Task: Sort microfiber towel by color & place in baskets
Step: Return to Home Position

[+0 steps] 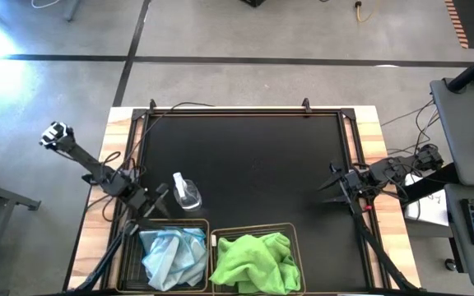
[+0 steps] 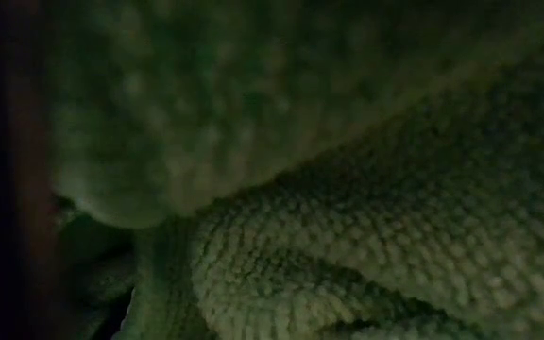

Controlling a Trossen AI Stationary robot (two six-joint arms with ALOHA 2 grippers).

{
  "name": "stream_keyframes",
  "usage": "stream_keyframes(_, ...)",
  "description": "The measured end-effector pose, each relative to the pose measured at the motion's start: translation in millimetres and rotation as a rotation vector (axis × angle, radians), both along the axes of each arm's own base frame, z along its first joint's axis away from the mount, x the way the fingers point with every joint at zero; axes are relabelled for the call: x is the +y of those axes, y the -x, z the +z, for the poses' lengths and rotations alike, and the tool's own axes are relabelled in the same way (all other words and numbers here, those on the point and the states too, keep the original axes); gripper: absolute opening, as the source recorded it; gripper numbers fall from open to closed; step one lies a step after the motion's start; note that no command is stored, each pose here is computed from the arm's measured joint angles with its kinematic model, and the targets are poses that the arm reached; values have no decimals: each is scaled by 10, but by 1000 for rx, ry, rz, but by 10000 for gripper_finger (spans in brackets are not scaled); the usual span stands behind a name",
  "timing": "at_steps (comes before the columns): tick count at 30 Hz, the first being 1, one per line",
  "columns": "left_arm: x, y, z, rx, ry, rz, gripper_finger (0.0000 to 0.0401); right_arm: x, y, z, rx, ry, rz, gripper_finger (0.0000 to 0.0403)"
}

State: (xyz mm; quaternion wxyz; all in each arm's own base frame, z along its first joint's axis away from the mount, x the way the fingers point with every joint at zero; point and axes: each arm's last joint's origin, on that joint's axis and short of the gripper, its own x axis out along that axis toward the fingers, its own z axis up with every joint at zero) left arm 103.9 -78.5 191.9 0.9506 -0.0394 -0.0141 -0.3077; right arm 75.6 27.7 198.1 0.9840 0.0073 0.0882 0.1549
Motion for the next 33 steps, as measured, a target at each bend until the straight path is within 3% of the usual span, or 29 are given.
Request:
stream_keyframes(6, 116, -73, 6, -8, -3, 124, 139, 0, 0, 0, 0, 0, 0, 192)
stream_keyframes(14, 269, -88, 35, -100, -108, 247, 139, 0, 0, 0, 0, 0, 0, 192)
stream_keyframes(23, 445, -53, -26, 27, -12, 372, 139, 0, 0, 0, 0, 0, 0, 192)
stream_keyframes(33, 594, -2, 4, -37, 17, 493, 139, 0, 0, 0, 0, 0, 0, 192)
